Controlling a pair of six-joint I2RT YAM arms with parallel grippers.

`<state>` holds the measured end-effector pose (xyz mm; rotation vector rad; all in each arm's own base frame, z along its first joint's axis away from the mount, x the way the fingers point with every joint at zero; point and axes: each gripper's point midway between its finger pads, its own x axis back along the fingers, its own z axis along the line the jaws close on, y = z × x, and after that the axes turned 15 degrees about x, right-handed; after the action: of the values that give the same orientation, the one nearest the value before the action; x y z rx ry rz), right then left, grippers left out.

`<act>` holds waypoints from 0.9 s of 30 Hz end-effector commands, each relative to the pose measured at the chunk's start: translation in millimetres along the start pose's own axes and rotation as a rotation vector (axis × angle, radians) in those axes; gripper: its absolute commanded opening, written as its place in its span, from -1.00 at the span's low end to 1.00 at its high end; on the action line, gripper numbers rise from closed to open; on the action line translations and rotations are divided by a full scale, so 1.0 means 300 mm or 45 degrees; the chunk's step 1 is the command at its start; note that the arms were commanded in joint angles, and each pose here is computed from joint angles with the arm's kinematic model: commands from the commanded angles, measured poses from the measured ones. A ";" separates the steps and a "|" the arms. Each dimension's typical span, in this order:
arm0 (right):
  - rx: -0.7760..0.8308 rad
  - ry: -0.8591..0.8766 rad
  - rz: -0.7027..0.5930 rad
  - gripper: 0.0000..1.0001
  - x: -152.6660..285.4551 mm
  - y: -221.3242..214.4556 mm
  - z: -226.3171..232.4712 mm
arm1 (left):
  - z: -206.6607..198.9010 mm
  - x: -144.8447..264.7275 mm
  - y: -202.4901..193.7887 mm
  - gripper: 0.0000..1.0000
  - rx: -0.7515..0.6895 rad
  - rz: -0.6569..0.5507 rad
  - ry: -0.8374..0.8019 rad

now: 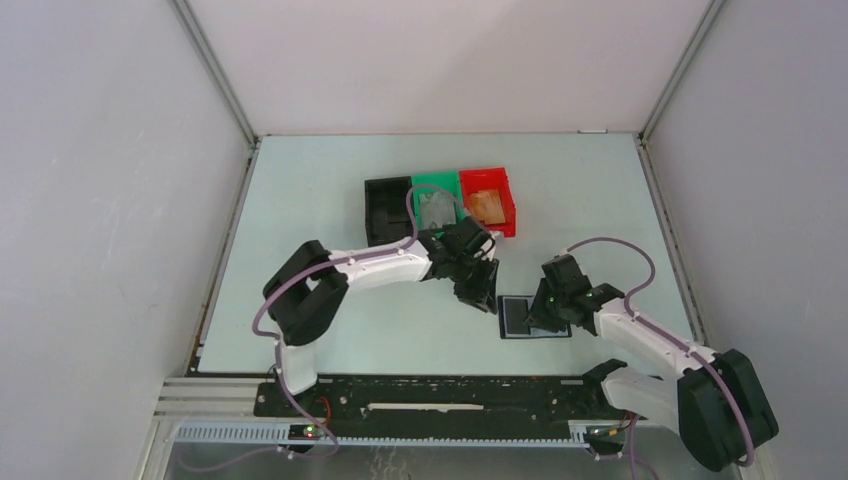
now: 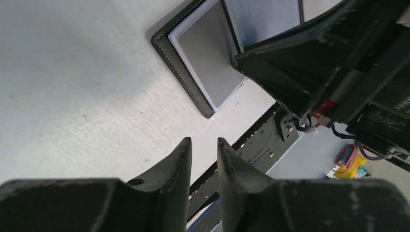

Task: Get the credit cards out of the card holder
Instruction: Remove the credit card from the card holder.

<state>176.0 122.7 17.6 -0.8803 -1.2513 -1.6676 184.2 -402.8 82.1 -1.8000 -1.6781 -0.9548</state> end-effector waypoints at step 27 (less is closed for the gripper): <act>-0.274 0.204 -0.195 -0.32 0.028 0.084 0.023 | -0.021 -0.121 0.031 -0.41 0.016 0.098 -0.053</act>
<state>190.6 126.7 30.1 -0.8222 -1.1051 -1.9438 193.2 -409.1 39.4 -1.7670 -1.6068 -0.8713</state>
